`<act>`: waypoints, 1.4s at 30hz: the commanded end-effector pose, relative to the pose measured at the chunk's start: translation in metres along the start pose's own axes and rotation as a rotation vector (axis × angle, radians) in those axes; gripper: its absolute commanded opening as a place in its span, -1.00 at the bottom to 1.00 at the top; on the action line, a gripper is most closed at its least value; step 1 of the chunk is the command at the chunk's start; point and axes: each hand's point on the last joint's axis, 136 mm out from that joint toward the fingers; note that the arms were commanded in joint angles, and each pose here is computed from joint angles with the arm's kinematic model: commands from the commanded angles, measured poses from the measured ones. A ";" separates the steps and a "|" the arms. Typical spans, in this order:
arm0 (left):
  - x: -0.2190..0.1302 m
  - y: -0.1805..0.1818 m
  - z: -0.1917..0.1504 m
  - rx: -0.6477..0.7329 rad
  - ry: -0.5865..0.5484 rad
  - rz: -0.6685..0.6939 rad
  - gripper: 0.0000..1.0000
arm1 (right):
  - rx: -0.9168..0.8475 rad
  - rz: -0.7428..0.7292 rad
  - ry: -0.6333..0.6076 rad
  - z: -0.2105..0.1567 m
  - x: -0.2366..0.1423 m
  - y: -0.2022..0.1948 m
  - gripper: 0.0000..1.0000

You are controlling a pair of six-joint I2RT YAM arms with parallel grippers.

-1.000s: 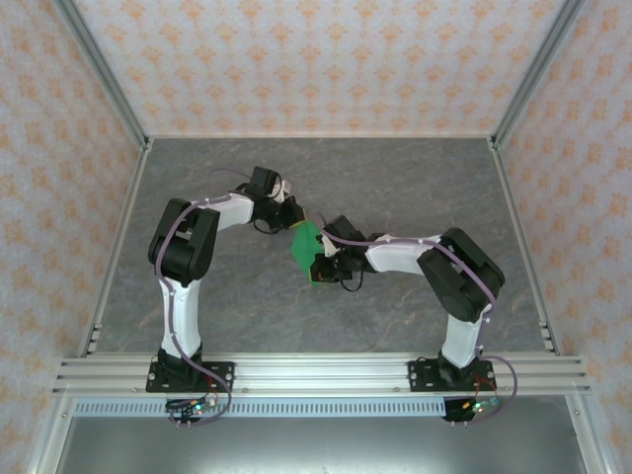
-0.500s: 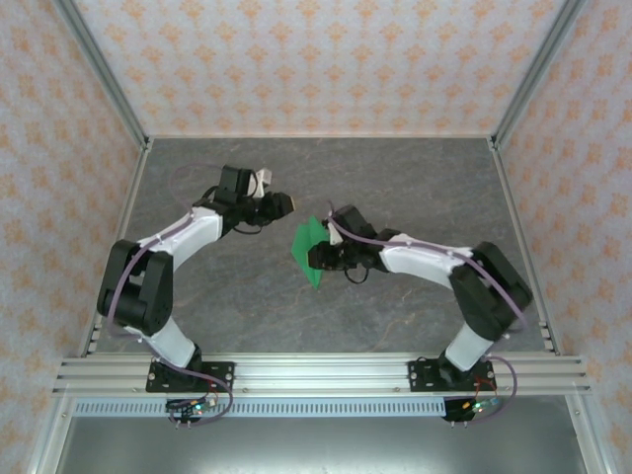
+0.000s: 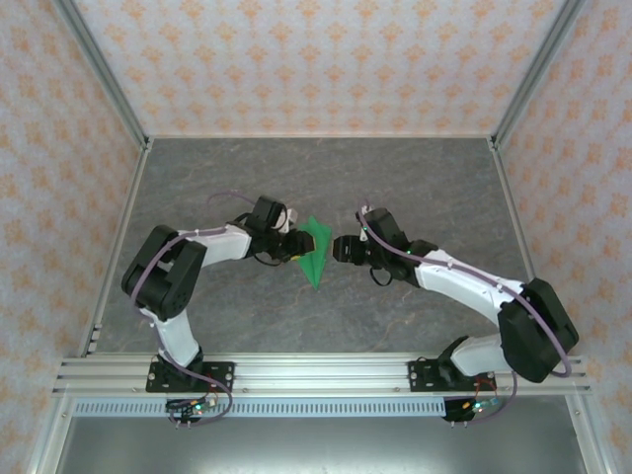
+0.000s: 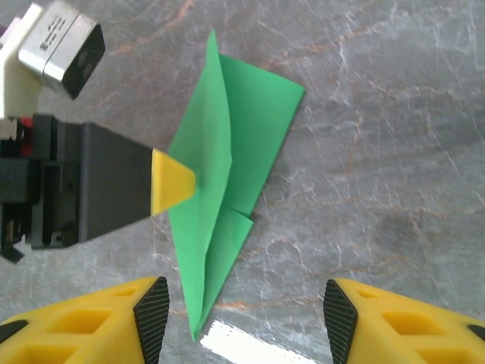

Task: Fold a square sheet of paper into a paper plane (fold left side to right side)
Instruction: Turn over the paper at the center of the table.

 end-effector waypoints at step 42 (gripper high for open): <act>-0.171 -0.161 0.065 0.101 -0.468 -0.366 -0.79 | 0.286 0.869 -0.120 0.055 -0.063 0.102 0.99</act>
Point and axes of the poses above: each hand's point on the last joint's axis, 136 mm out from that joint toward the fingers, its own x axis out along the fingers, its own y axis along the line the jaws close on, z = x × y, and after that the axes turned 1 degree about -x, right-handed
